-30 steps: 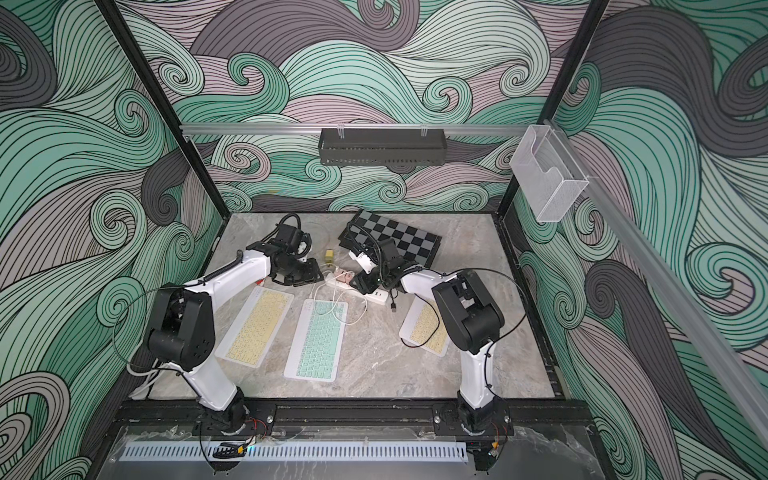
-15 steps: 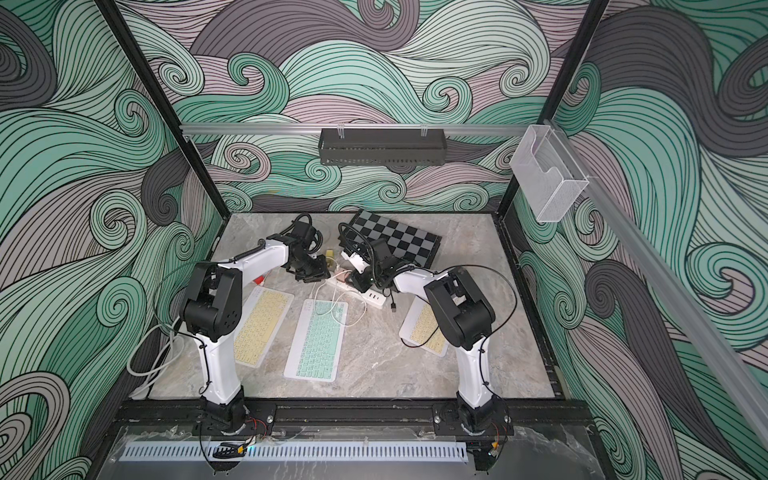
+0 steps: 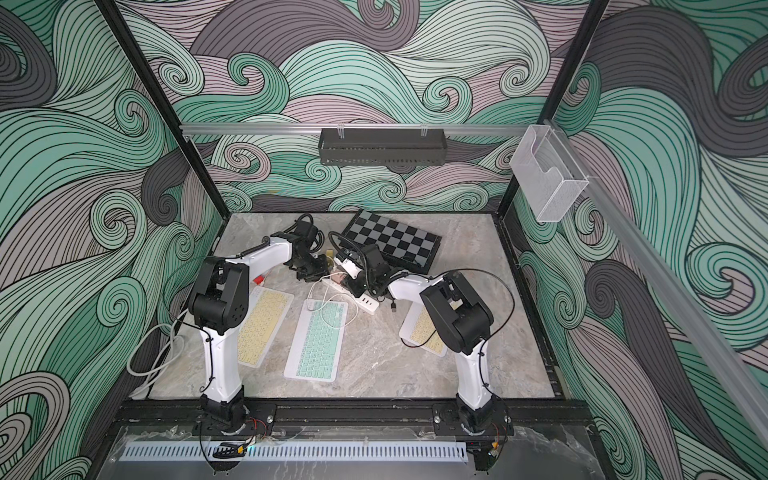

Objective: Unplug the wireless keyboard
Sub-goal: Remove the plug from the socket.

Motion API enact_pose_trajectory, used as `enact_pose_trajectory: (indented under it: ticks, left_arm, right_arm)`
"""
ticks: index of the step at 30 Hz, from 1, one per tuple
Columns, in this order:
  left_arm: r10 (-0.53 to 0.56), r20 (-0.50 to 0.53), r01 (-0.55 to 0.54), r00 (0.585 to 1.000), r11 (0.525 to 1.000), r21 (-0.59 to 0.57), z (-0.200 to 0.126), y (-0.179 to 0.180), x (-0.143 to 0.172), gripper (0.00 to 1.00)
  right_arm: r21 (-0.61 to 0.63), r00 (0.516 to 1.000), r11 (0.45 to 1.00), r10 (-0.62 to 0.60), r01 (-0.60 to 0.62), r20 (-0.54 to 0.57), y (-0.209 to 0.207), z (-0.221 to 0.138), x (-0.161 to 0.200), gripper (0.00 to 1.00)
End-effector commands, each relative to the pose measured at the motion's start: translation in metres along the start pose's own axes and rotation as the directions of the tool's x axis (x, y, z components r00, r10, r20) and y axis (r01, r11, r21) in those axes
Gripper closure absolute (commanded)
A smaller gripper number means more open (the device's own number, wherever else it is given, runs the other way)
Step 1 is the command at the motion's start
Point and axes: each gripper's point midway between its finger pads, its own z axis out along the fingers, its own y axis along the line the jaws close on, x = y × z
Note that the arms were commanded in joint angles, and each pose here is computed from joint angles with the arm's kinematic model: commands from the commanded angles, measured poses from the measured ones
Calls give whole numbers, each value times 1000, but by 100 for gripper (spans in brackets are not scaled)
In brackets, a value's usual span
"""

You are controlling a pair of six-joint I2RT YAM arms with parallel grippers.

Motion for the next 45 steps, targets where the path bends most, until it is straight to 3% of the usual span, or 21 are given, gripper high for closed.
enact_pose_trajectory:
  ticks: [1, 5, 9, 13, 20, 23, 25, 27, 30, 35, 40, 45]
  left_arm:
    - [-34, -50, 30, 998, 996, -89, 16, 22, 14, 67]
    - [-53, -74, 46, 996, 994, -98, 25, 28, 23, 71]
    - [-65, -85, 57, 994, 994, -95, 31, 31, 29, 75]
    - [-72, -94, 63, 993, 993, -98, 36, 34, 34, 76]
    - [-74, -103, 64, 992, 993, -98, 40, 35, 36, 78]
    - [-75, -105, 65, 992, 993, -100, 41, 35, 36, 78]
    - [-76, -103, 66, 992, 993, -100, 41, 36, 35, 78]
    - [-75, -100, 64, 992, 993, -100, 41, 34, 34, 78]
    - [-76, -93, 66, 993, 992, -110, 41, 35, 33, 80]
    - [-68, -89, 58, 994, 992, -112, 43, 31, 34, 82]
    - [-45, -96, 33, 994, 992, -121, 46, 25, 39, 84]
    - [-21, -111, 4, 994, 989, -148, 52, 21, 48, 84]
  right_arm:
    - [52, 998, 997, -53, 54, -20, 3, -7, 1, 100]
    - [103, 991, 993, -75, 63, 115, 0, -22, -26, 100]
    - [54, 965, 996, -85, 74, 249, 9, -38, -50, 100]
    - [33, 946, 987, -161, 158, 282, 17, -45, -63, 100]
    - [172, 910, 937, -340, 305, 237, 2, -48, -65, 100]
    - [174, 893, 916, -395, 362, 218, 5, -46, -65, 100]
    - [131, 911, 930, -364, 344, 193, 7, -43, -65, 100]
    - [65, 960, 973, -228, 220, 161, 6, -40, -64, 100]
    - [-28, 989, 996, -83, 87, 119, 12, -34, -63, 100]
    - [-110, 999, 993, -34, 31, -26, 18, -17, -52, 100]
    - [-72, 992, 991, -118, 114, -47, 14, -13, -38, 100]
    - [12, 945, 958, -282, 288, -168, 11, -5, -17, 100]
